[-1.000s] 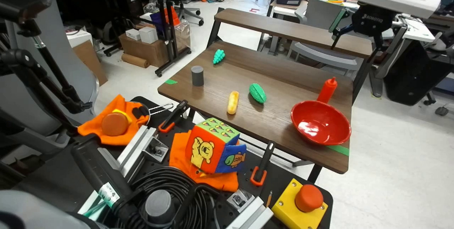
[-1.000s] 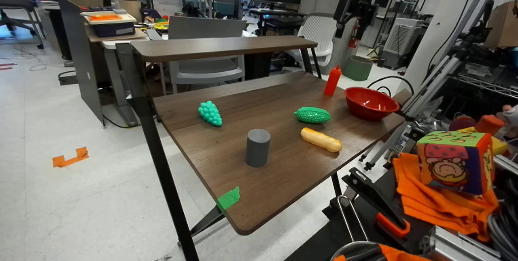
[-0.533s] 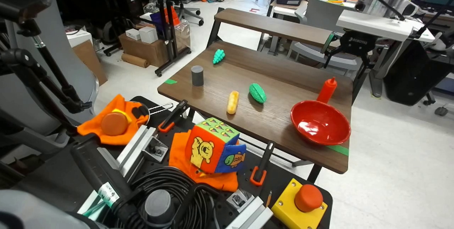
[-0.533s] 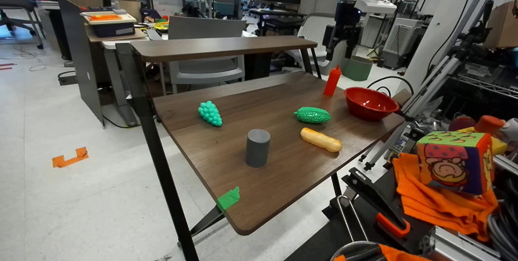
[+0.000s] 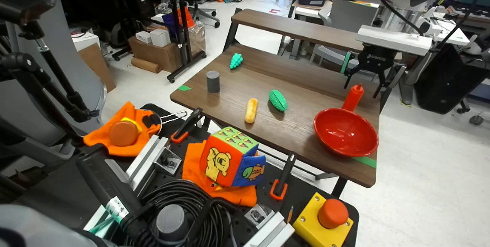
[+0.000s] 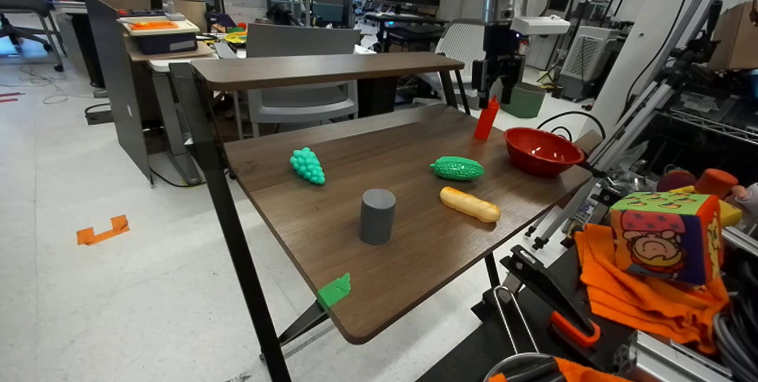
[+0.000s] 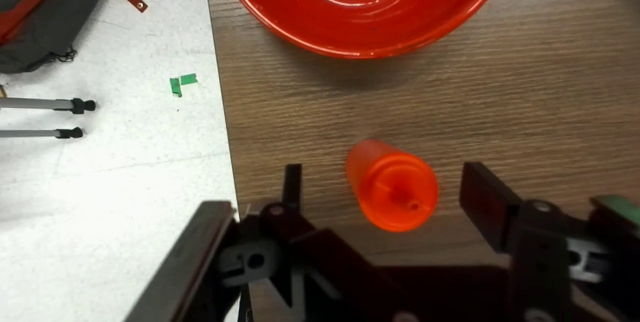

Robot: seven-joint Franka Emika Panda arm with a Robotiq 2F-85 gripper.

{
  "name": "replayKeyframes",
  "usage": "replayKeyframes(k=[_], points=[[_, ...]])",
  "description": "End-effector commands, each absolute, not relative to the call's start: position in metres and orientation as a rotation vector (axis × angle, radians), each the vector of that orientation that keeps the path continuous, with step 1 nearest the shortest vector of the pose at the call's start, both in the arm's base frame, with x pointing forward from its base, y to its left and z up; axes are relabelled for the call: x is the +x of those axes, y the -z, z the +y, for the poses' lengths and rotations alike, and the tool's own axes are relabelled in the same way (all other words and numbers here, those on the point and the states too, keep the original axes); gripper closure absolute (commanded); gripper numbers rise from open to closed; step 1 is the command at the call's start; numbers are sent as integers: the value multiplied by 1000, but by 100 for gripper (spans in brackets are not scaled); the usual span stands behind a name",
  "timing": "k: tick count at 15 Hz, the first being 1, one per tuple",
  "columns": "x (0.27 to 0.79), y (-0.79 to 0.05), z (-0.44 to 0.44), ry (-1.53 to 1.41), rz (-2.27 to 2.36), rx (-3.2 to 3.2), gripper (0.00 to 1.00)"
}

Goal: Put the orange bottle in the red bowl

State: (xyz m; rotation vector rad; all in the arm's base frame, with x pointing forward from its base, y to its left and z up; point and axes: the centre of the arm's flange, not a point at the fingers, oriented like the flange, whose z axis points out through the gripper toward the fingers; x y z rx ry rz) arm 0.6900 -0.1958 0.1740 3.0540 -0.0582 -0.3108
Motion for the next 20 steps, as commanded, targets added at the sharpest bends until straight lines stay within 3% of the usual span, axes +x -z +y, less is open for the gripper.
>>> replayKeyframes(k=[1,6,13,20], points=[[702,-167,-190,341,-49,3032,51],[698,-158,-183,378,-40,3019,87],[631,-256,-191,181,122,3095,87],[539,-272,-216,377,298,3137,87]])
